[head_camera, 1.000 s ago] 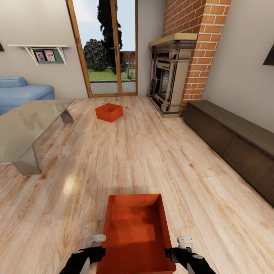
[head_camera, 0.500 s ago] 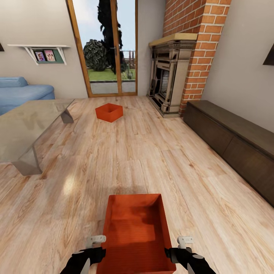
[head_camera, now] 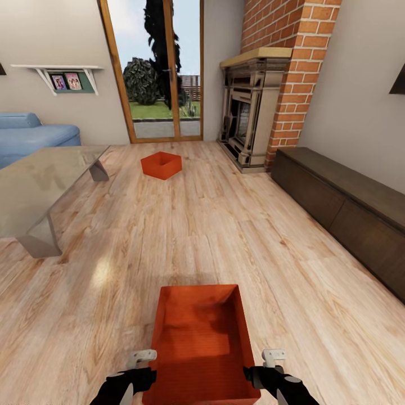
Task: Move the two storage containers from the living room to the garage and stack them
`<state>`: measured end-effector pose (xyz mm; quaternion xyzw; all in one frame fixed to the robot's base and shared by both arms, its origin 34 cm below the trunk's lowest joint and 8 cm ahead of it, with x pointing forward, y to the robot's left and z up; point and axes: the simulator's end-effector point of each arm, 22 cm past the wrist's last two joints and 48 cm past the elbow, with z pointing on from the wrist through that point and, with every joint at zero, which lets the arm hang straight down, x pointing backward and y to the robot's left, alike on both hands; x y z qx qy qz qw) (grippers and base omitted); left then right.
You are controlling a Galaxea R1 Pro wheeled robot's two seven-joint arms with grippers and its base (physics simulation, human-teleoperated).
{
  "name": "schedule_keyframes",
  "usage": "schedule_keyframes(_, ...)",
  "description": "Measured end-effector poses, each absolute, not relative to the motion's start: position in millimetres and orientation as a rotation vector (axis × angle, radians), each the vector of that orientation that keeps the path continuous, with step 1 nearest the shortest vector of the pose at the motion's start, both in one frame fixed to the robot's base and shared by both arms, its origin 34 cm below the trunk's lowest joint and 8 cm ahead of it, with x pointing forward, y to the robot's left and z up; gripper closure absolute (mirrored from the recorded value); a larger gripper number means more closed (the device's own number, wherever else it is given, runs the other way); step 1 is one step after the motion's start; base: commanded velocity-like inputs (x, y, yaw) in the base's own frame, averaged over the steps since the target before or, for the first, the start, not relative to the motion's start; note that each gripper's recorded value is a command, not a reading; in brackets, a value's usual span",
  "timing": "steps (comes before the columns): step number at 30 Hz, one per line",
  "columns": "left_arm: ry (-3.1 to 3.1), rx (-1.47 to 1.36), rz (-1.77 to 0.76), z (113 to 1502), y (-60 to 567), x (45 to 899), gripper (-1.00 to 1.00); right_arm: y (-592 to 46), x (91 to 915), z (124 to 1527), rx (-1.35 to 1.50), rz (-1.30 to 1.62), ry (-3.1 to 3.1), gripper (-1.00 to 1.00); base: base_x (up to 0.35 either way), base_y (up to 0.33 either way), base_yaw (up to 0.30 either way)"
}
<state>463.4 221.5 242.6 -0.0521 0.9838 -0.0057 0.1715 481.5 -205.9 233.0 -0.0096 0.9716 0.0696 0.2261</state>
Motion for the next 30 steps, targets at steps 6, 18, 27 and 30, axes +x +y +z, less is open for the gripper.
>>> schedule_keyframes(6,2.793,-0.148,-0.015,238,222,462,-1.00,-206,480,229,-0.029,0.191,2.678,-1.00,0.000,0.000,0.000)
schedule_keyframes(18,2.789,-0.149,-0.019,232,221,461,-1.00,-206,478,222,-0.053,0.184,2.678,-1.00,0.000,0.000,0.000)
schedule_keyframes(27,2.788,-0.150,-0.022,232,220,462,-1.00,-206,478,222,-0.059,0.182,2.678,-1.00,0.000,0.000,0.000)
schedule_keyframes(30,2.788,-0.150,-0.022,232,220,462,-1.00,-206,478,222,-0.059,0.182,2.677,-1.00,0.000,0.000,0.000)
